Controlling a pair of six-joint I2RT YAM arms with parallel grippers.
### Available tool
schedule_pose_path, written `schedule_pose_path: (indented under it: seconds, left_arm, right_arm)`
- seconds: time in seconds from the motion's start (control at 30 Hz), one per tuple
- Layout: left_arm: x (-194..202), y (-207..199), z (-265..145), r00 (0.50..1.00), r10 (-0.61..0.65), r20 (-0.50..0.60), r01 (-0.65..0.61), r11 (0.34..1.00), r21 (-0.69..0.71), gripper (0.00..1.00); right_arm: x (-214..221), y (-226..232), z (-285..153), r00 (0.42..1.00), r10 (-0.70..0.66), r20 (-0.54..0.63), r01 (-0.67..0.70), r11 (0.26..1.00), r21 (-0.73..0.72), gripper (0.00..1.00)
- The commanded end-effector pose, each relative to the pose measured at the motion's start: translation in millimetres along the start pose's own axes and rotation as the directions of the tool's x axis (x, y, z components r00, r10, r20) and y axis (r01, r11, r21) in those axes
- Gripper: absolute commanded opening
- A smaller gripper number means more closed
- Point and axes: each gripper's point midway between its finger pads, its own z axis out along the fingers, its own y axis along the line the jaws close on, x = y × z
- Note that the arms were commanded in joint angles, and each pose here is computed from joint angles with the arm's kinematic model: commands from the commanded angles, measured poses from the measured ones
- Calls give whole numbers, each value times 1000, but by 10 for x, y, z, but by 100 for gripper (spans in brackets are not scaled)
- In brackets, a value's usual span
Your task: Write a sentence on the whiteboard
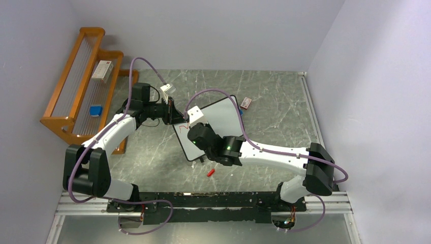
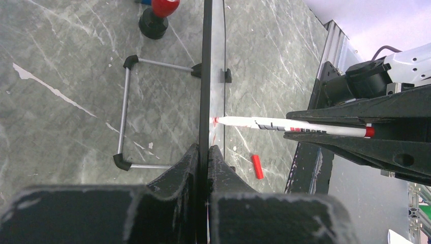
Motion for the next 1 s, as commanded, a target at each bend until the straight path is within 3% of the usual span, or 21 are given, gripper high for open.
schedule_pose_path:
  seconds: [0.0, 0.97]
  left_arm:
    - [318, 59, 99, 995, -37, -93, 36, 999, -16, 5]
    - [314, 40, 101, 995, -33, -92, 32, 999, -6, 5]
  right_arm:
    - [57, -132, 23, 1000, -8, -7, 8, 998, 59, 0]
    - [-267, -56, 101, 997, 14, 77, -16, 999, 30, 0]
